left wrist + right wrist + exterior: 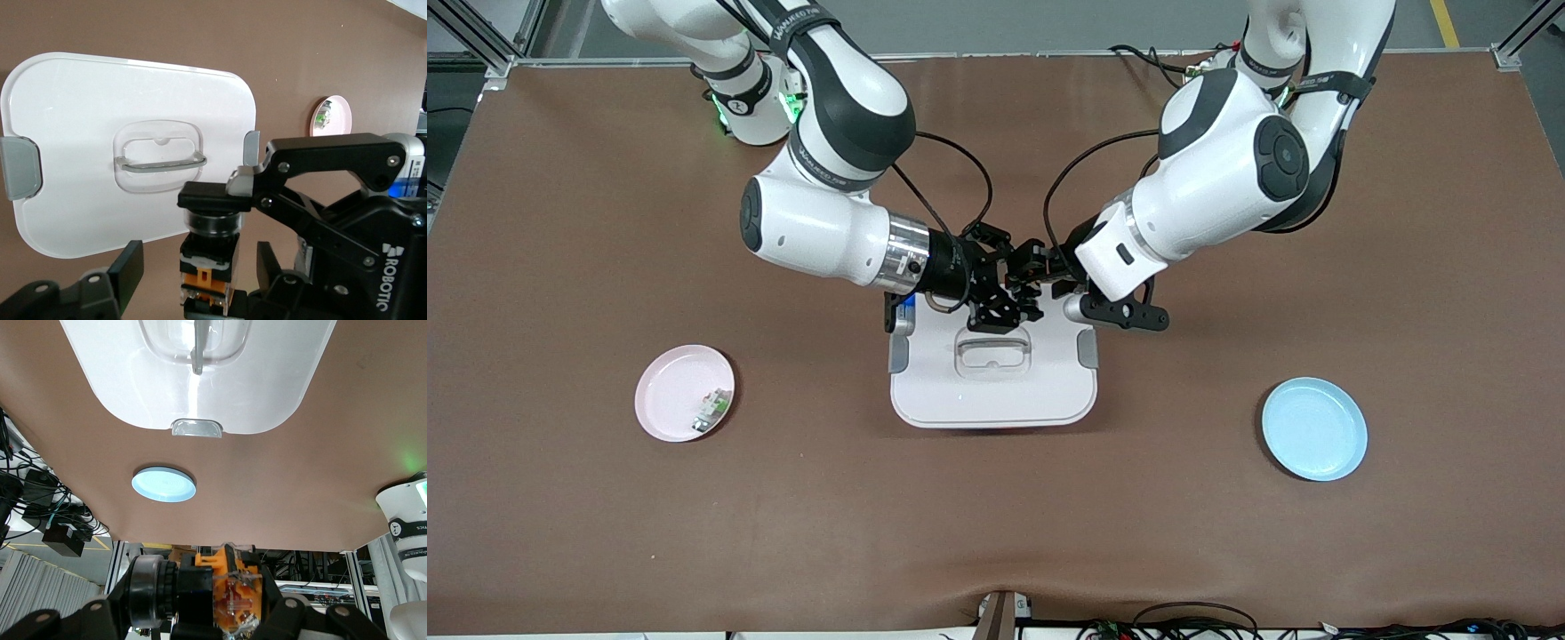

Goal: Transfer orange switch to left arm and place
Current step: 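Grasp the switch with the left gripper beside the right gripper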

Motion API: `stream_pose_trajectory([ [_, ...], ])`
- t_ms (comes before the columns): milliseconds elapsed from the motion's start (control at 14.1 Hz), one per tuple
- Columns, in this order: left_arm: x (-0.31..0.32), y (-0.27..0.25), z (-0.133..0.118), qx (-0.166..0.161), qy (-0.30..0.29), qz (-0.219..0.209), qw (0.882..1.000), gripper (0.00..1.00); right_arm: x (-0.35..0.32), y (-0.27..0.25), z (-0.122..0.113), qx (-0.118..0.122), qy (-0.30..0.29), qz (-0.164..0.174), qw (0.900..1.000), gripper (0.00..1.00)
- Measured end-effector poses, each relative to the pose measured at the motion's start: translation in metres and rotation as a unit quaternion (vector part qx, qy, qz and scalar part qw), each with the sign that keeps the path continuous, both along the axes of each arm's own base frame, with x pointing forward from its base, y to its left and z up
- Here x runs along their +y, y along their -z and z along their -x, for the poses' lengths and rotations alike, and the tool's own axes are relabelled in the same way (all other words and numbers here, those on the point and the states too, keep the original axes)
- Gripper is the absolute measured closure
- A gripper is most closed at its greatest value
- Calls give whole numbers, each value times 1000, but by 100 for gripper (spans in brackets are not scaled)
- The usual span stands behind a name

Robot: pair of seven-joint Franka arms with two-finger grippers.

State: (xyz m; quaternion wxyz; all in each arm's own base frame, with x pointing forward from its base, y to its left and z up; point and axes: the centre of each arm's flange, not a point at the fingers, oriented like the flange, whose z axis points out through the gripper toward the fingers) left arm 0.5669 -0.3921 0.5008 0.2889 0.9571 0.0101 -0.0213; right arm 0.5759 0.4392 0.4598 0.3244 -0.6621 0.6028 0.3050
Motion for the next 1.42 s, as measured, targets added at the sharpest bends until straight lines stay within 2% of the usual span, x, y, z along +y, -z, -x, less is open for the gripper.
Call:
stream_pose_trajectory([
  [71,-1,1,0,-1,0,1,1000,28,0,0,0,0,0,0,1000,27],
  [142,-2,2,0,-1,0,1,1000,29,0,0,0,0,0,0,1000,27],
  [283,-5,4,1,-1,1,0,1000,45,0,0,0,0,0,0,1000,27],
  [496,-7,6,2,2,0,0,1000,49,0,0,0,0,0,0,1000,27],
  [637,-9,5,3,1,-1,3,1000,63,0,0,0,1,0,-1,1000,27],
  [1416,-8,4,2,-2,0,0,1000,64,1,1,-1,3,2,-4,1000,27],
])
